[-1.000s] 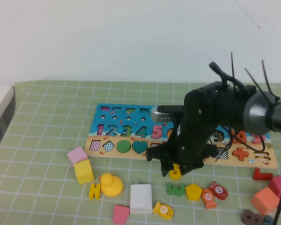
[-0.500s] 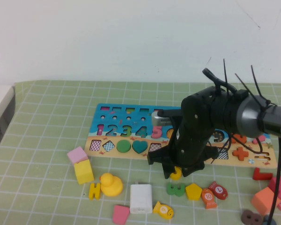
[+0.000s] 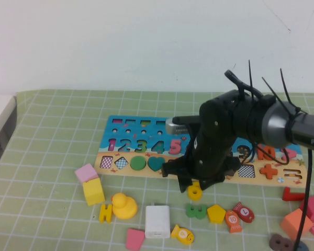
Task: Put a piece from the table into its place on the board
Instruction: Pick up the "number 6"
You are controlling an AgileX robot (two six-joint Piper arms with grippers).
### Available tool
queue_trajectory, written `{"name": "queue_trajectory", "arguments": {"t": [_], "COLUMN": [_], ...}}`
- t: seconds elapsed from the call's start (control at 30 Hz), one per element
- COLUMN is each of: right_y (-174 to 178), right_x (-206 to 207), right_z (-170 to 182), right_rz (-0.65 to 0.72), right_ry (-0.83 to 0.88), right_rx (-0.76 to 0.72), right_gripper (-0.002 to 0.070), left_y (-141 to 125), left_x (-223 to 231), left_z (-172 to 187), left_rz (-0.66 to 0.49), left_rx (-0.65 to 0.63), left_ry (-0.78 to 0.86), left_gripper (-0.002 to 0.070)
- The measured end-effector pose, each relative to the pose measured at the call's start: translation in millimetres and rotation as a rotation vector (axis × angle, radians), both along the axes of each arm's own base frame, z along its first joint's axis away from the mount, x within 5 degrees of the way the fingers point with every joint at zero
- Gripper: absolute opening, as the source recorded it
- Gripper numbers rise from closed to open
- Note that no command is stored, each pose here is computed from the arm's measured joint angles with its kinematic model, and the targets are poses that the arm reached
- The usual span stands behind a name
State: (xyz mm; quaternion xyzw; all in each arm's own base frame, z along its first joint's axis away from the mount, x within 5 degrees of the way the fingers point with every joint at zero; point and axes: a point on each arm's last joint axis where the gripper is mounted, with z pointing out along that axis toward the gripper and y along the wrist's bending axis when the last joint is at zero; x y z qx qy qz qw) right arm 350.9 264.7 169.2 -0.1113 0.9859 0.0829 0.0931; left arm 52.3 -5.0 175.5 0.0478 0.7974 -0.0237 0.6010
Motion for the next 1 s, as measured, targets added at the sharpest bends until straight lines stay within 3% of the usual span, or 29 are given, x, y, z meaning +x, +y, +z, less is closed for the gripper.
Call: {"name": "queue_trajectory", "arguments": {"t": [0.3, 1.0], "right_y": [3.1, 3.0], "right_x": [4.3, 4.6], "right_z": [11.8, -12.2], "right_rz": [0.01, 0.032], "right_ry": [-0.015, 0.045], "right_rx": [0.008, -0.046], "right_gripper": [0.0367, 0.0354], "left_y": [0.0, 0.1], "left_x": [0.0, 0.0], "left_z": [0.0, 0.0], "left_rz": [0.0, 0.0], "left_rx": [0.0, 0.002], "left_ry": [0.0, 0.0], "left_gripper": [-0.0002, -0.0002]}}
